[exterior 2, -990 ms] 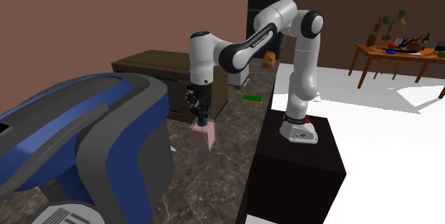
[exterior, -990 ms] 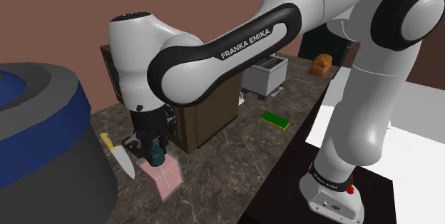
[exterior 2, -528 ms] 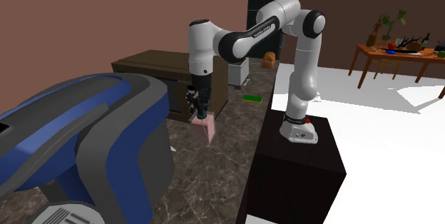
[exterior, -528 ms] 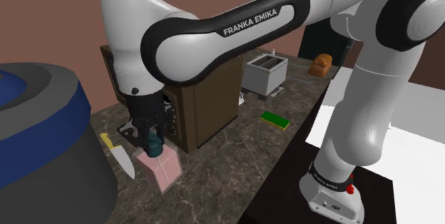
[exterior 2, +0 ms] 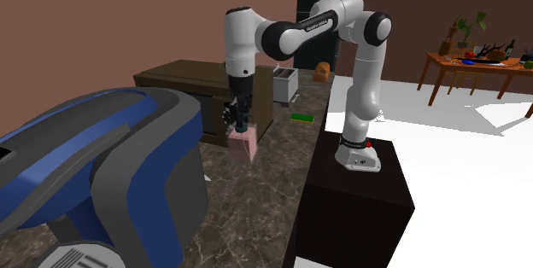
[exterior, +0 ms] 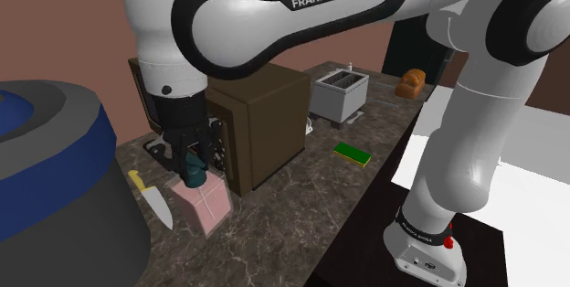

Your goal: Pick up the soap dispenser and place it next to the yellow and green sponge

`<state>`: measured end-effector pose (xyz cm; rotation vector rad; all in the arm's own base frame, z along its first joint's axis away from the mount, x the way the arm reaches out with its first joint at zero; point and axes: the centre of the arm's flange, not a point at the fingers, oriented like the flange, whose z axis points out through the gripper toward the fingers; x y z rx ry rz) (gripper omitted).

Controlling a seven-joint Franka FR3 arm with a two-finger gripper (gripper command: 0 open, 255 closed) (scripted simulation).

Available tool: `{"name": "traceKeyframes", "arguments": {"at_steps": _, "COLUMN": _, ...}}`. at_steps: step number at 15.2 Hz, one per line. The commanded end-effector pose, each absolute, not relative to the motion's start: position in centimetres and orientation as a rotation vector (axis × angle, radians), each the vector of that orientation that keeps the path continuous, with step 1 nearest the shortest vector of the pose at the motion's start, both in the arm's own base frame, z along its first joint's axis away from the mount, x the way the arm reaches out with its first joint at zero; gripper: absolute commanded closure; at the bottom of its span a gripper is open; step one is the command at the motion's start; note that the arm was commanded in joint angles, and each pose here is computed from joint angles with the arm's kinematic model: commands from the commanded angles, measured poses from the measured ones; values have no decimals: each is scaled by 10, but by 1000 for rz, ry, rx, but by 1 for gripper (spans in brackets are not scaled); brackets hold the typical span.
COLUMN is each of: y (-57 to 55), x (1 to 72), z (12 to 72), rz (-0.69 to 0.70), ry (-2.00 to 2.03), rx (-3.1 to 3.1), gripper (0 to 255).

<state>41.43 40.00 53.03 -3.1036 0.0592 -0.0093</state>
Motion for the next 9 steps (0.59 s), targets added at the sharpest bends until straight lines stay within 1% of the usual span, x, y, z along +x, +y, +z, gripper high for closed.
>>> {"name": "traceKeyframes", "arguments": {"at_steps": 1, "y": 400, "x": 415, "z": 541, "rz": -9, "ry": 59, "rx": -3104, "gripper": 255}}
{"name": "traceKeyframes", "arguments": {"at_steps": 9, "y": 400, "x": 415, "z": 583, "rz": -9, "ry": 59, "rx": -3104, "gripper": 255}}
